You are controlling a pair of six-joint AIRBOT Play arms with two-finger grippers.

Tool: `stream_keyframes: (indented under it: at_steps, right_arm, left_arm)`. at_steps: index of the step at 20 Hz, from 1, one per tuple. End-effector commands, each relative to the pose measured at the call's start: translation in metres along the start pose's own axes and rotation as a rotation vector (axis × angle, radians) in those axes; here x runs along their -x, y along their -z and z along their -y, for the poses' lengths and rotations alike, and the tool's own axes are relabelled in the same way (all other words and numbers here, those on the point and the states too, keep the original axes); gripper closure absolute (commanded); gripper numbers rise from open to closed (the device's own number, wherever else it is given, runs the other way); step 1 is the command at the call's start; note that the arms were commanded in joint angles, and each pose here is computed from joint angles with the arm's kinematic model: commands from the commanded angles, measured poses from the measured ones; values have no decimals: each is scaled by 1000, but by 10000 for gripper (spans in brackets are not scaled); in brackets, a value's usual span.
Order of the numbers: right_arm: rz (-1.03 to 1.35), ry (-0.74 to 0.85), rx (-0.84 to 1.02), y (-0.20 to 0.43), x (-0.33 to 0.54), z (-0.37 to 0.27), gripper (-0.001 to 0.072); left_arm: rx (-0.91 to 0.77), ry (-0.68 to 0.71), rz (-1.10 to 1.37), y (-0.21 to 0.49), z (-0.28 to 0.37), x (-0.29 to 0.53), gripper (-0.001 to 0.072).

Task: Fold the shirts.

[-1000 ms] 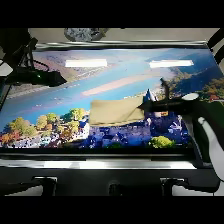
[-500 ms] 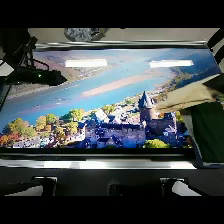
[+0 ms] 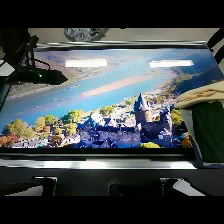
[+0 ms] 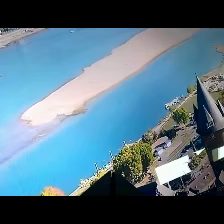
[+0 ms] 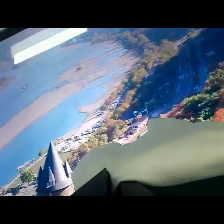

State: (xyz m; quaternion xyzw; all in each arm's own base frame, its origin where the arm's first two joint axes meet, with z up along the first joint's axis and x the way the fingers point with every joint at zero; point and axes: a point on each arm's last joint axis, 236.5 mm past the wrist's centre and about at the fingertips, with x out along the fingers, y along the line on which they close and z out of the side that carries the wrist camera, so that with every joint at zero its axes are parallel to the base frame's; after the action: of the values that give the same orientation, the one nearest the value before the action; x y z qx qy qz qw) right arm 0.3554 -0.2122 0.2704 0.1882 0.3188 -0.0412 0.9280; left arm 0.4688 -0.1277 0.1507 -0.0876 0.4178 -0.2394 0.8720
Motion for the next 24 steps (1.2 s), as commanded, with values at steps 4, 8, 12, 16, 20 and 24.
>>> stream_keyframes:
  at_steps: [4, 8, 12, 16, 20, 24]
  right_arm:
    - [-29, 146, -120, 24, 43, 64, 673]
    - [-20, 212, -172, 31, 60, 90, 673]
    - [-347, 421, -203, 110, 84, 131, 672]
    - [-649, 510, -288, 203, 95, 152, 672]
    - [-791, 442, -388, 293, 62, 140, 671]
    - [-820, 418, -423, 324, 43, 142, 657]
  left_arm:
    - [-13, 0, 1, 0, 0, 0, 685]
    - [-12, 0, 1, 0, 0, 0, 685]
    - [-12, 0, 1, 0, 0, 0, 685]
    - [-13, 1, 1, 0, 1, 0, 685]
    - [-3, 25, -4, 1, 7, 1, 685]
    - [22, 76, 8, -2, 19, 1, 685]
